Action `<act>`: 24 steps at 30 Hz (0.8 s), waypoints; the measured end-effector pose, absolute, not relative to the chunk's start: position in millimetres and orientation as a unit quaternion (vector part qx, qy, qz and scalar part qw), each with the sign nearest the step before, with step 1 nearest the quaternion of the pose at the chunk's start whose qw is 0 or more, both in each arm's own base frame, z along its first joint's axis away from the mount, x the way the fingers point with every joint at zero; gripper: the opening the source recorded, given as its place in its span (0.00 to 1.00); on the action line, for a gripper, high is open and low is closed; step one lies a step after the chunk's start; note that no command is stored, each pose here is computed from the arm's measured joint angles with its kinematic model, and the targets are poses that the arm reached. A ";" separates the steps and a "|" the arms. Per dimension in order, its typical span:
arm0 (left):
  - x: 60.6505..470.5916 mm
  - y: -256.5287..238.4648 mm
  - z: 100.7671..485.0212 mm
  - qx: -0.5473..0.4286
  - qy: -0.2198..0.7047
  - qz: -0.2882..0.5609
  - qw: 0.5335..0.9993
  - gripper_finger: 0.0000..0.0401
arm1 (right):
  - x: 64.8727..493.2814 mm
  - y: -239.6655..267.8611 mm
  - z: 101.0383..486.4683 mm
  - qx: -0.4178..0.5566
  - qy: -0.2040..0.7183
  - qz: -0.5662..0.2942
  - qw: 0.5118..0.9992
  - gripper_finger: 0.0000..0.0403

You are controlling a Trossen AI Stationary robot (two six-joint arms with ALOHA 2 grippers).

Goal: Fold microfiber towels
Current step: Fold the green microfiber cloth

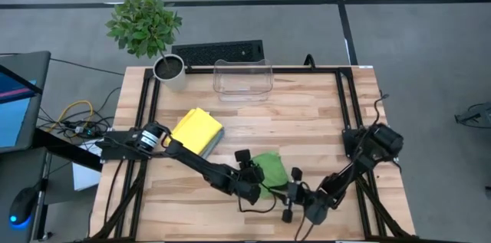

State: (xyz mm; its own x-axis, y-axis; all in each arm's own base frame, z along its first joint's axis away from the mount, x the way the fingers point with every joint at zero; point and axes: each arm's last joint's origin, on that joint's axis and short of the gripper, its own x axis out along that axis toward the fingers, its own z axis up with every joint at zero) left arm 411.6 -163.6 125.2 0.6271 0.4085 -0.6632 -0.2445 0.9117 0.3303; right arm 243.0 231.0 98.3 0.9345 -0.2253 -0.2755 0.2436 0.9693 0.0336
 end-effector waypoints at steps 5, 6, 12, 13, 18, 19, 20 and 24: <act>411.7 -169.0 161.4 0.104 0.353 0.183 0.911 0.35 | 249.2 227.2 96.1 0.027 0.139 -0.115 0.983 0.17; 410.8 -168.9 166.1 0.106 0.347 0.187 0.913 0.35 | 250.2 226.4 89.3 0.033 0.148 -0.111 0.982 0.17; 405.2 -168.7 179.1 0.115 0.339 0.202 0.912 0.35 | 252.5 231.4 55.1 0.072 0.187 -0.092 0.975 0.17; 404.3 -168.3 178.3 0.116 0.344 0.203 0.909 0.35 | 251.0 231.7 53.1 0.082 0.191 -0.095 0.974 0.17; 400.4 -168.2 175.6 0.076 0.367 0.195 0.907 0.35 | 249.4 234.1 81.7 0.120 0.177 -0.086 0.973 0.17; 397.8 -168.8 177.7 0.068 0.371 0.194 0.906 0.35 | 249.2 234.4 96.7 0.128 0.173 -0.078 0.973 0.17; 395.7 -168.8 182.7 0.054 0.368 0.196 0.907 0.35 | 247.5 233.1 110.5 0.129 0.179 -0.070 0.973 0.17; 378.5 -165.9 220.1 0.017 0.374 0.179 0.910 0.35 | 229.3 211.3 158.4 0.114 0.268 -0.059 0.955 0.21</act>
State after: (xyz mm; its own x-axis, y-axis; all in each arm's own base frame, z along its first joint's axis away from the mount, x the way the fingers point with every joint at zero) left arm 378.5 -165.9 220.1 0.6571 0.3380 -0.6738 -0.3119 0.9356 0.1652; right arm 229.3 211.3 158.4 0.8490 -0.0507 -0.5259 0.1736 0.9669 0.1870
